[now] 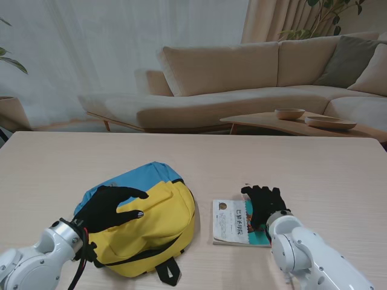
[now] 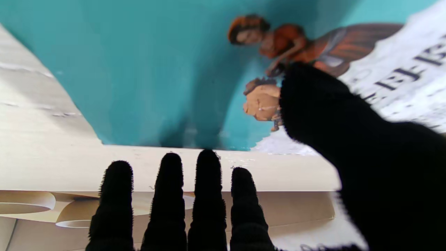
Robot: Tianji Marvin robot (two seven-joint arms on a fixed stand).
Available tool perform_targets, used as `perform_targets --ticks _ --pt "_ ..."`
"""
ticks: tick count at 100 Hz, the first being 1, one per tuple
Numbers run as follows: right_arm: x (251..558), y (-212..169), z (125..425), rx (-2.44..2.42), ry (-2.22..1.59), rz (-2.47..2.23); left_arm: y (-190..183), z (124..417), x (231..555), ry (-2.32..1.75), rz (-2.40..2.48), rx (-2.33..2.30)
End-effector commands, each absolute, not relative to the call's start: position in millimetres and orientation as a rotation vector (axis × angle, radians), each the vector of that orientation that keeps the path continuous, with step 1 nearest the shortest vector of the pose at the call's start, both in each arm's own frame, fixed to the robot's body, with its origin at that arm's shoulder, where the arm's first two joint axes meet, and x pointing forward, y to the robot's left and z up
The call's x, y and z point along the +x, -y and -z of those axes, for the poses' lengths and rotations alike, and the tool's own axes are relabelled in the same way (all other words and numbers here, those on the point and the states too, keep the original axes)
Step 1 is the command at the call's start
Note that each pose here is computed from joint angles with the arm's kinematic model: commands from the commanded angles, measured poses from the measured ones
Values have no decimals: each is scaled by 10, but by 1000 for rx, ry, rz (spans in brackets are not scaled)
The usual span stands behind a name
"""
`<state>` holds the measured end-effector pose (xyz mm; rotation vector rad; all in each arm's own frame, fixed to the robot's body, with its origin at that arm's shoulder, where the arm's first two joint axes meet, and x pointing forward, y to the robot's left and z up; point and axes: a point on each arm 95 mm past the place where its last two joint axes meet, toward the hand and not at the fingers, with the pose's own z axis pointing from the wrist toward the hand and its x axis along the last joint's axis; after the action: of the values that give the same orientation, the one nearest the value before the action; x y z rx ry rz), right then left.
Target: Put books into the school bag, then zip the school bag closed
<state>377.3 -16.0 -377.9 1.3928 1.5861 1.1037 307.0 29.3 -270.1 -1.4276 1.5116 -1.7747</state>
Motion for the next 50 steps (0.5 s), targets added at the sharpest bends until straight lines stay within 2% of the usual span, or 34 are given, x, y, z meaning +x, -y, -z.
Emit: perform_targets --ticks 1,26,50 --pt "3439 265 4394 1513 -1713 -940 -266 2708 3044 -1535 1772 -1432" --pt "3445 235 4412 1474 -1715 -957 -263 2705 3042 -1551 1764 -1422" --pt "3382 251 4303 1433 -1716 -963 -267 2704 3041 -1559 1758 -1419"
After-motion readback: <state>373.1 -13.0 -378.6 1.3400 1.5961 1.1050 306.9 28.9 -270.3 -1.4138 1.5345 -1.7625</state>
